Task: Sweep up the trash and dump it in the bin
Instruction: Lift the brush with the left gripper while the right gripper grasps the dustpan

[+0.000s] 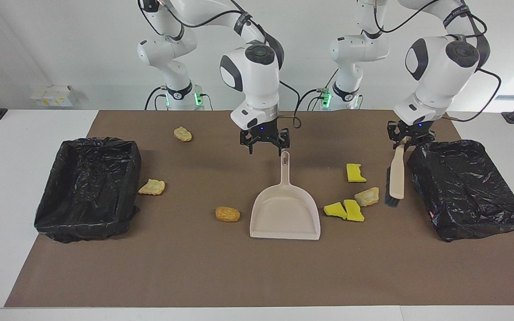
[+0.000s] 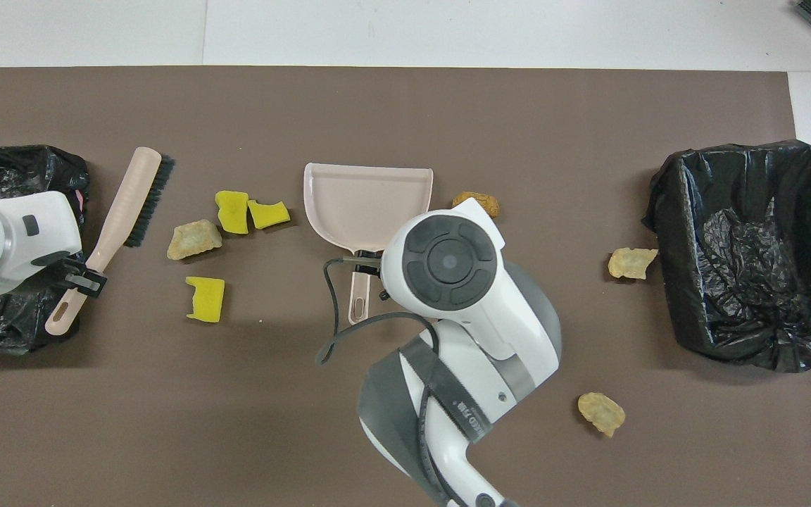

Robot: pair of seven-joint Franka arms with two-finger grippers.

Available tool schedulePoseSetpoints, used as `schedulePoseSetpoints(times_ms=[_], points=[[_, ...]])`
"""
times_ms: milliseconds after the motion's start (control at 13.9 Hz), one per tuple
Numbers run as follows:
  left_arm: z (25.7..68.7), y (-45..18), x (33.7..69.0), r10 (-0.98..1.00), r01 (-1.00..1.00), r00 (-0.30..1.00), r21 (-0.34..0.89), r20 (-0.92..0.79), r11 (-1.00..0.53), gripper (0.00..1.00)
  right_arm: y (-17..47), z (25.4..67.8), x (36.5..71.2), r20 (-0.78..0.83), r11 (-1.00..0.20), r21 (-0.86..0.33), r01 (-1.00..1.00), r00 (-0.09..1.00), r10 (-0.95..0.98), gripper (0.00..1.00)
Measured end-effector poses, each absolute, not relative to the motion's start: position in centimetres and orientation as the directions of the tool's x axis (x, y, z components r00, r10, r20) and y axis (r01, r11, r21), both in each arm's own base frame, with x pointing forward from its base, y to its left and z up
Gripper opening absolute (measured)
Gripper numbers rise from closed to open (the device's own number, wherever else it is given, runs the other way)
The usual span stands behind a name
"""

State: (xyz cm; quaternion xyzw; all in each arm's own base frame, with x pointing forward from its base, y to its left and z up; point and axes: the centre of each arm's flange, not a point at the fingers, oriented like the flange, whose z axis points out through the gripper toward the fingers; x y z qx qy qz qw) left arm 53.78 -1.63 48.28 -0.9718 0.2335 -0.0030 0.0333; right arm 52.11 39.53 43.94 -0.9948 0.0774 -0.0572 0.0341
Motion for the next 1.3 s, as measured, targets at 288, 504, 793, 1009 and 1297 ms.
schedulePoseSetpoints(times_ms=[288, 504, 793, 1009, 1297], points=[[47.1, 1.6, 56.7, -0.502, -0.501, 0.865, -0.093, -0.007, -0.861, 0.26, 43.8, 38.6, 51.1, 0.148, -0.995, -0.062, -0.082, 0.985, -0.09, 1.0], [45.2, 3.6, 57.7, -0.52, -0.52, 0.854, -0.084, -0.017, -0.85, 0.26, 44.9, 35.7, 50.8, 0.164, -0.999, -0.029, -0.044, 0.985, -0.048, 1.0], [43.4, 3.8, 58.2, -0.522, -0.523, 0.852, -0.071, -0.032, -0.849, 0.26, 46.5, 34.3, 49.6, 0.171, -1.0, -0.011, -0.002, 0.985, -0.004, 0.88], [43.4, 3.8, 58.2, -0.522, -0.523, 0.852, -0.07, -0.032, -0.849, 0.26, 46.5, 34.4, 49.6, 0.181, -1.0, -0.002, 0.008, 0.984, 0.007, 0.52], [43.4, 3.8, 58.2, -0.523, -0.524, 0.852, -0.07, -0.033, -0.849, 0.26, 46.3, 35.2, 50.2, 0.2, -1.0, -0.002, 0.006, 0.98, 0.006, 0.32]])
